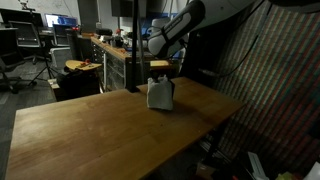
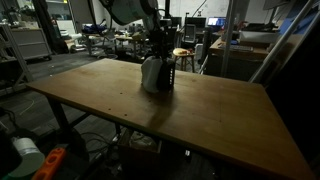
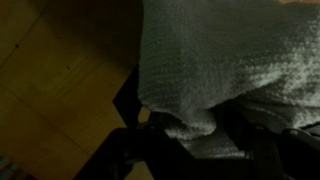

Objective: Stuff the towel into the box

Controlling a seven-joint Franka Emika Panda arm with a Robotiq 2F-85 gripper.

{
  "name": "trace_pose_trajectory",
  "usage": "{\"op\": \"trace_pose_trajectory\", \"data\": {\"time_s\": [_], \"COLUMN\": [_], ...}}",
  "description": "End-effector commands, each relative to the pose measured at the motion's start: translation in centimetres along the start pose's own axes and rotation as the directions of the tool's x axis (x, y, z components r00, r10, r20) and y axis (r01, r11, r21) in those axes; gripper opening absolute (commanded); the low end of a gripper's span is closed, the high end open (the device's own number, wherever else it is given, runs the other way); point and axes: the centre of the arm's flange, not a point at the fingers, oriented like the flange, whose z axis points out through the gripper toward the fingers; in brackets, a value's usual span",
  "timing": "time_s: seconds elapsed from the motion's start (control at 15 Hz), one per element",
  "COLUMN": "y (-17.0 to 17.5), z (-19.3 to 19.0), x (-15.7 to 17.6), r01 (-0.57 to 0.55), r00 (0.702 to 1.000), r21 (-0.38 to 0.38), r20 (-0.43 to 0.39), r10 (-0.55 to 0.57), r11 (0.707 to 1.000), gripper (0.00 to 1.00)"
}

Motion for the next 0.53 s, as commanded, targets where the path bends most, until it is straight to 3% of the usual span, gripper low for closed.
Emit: {"op": "trace_pose_trajectory", "data": {"time_s": [0.0,0.33,0.4,0.47], "y": [1.6,2.0,1.9,1.6], "z": [-6.1,-10.2,-10.4,-10.5], "x": [-1.0,-1.9,-2.3,-2.7], "r01": [0.017,0.071,0.086,0.1], "r00": [0.998,0.994,0.993,0.992], "r21": [0.052,0.08,0.083,0.082], "r20": [-0.053,-0.088,-0.086,-0.083], "r10": [-0.015,-0.064,-0.079,-0.093], "r11": [0.999,0.994,0.993,0.992], "gripper": [0.98,1.0,0.75,0.75]}}
